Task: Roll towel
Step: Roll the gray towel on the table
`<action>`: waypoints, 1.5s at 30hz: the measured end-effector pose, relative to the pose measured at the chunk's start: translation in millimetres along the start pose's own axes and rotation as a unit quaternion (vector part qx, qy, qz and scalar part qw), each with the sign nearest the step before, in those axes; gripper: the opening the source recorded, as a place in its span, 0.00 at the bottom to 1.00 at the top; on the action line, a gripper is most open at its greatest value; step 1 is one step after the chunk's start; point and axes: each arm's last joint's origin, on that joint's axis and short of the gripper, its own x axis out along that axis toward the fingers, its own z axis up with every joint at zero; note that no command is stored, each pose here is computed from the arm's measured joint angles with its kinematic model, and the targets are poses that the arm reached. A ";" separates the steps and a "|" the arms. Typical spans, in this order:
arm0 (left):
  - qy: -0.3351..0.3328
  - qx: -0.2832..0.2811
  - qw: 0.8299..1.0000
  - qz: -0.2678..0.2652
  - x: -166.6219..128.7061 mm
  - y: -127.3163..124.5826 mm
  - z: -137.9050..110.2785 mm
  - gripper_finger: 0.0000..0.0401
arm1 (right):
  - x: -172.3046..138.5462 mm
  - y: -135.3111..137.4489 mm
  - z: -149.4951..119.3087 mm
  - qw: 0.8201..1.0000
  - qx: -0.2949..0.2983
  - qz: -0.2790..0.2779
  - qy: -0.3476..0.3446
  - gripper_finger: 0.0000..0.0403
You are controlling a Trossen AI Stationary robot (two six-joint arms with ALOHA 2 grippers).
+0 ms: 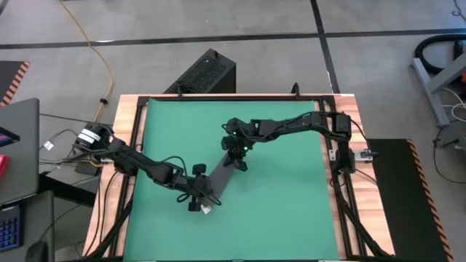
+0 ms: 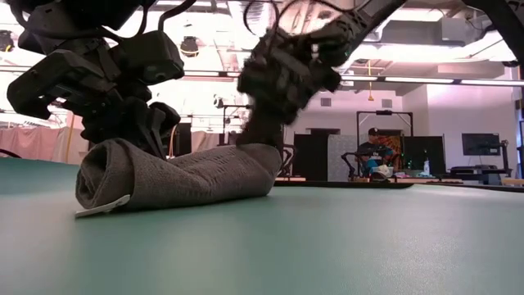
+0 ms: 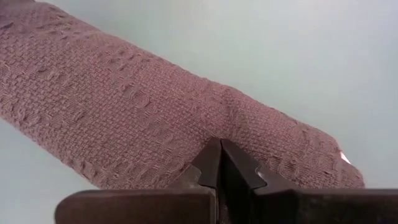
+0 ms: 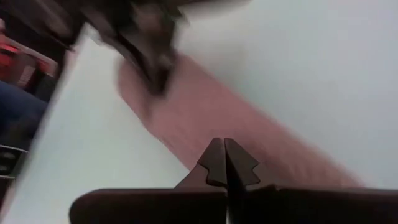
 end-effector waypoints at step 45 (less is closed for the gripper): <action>-0.173 -0.198 0.946 0.190 -50.2 -54.2 57.3 0.00 | 8.0 -13.6 -43.4 0.983 0.089 -0.152 0.053 0.01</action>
